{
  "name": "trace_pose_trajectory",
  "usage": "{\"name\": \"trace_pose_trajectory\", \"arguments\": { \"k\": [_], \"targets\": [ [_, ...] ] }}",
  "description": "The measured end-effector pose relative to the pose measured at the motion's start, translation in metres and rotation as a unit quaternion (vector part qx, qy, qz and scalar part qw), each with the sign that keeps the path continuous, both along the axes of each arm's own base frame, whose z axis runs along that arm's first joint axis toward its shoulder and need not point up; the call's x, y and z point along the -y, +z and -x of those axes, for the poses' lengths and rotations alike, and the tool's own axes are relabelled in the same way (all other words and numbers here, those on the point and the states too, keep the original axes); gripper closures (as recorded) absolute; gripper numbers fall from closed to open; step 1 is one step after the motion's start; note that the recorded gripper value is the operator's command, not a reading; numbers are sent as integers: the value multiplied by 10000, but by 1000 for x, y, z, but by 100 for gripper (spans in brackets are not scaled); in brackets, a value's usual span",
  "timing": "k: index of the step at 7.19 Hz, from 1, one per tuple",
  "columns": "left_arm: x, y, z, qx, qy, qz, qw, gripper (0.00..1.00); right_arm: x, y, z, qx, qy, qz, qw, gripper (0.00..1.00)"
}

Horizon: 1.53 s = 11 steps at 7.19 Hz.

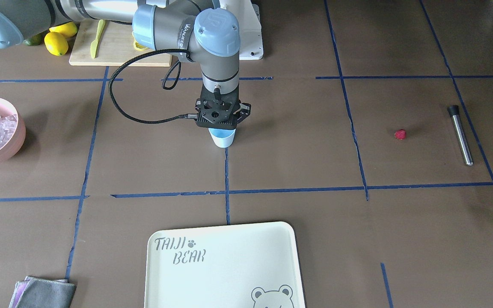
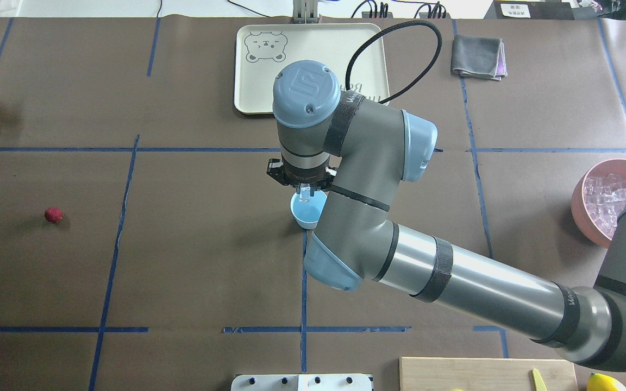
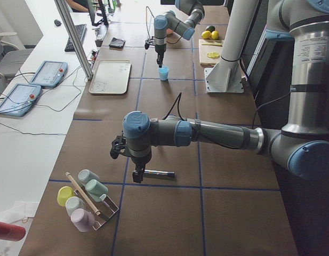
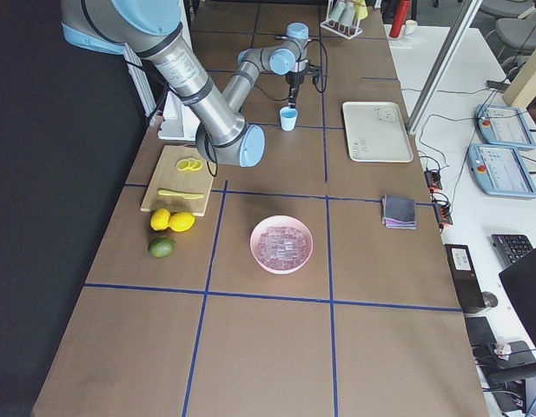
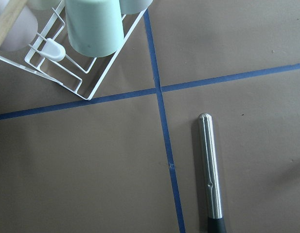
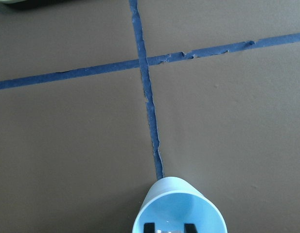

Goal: Mash ice and strawberries in cup
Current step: 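Lower the right gripper over the cup and release the ice cube, then move the right gripper back over the bowl of ice cubes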

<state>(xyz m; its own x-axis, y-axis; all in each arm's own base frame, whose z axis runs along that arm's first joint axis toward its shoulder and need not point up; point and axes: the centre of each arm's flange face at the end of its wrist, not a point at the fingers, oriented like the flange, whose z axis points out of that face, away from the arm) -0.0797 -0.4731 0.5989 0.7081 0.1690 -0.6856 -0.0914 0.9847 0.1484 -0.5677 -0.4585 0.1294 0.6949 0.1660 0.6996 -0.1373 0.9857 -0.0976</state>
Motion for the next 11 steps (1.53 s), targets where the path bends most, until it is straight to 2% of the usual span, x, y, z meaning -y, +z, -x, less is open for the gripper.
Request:
{"name": "trace_pose_trajectory", "arguments": {
  "k": [1,4,5,11],
  "targets": [
    [0,-2,0,3,0,-15,10000,0,0,0,-1,1,1,2,10000,35],
    [0,-4,0,5,-2,-24,10000,0,0,0,-1,9,5,-8,10000,34],
    [0,-4,0,3,-2,-24,10000,0,0,-1,-2,14,7,-13,10000,3],
    [0,-5,0,1,-3,-29,10000,0,0,-12,-20,117,95,-112,9998,0]
  ]
}}
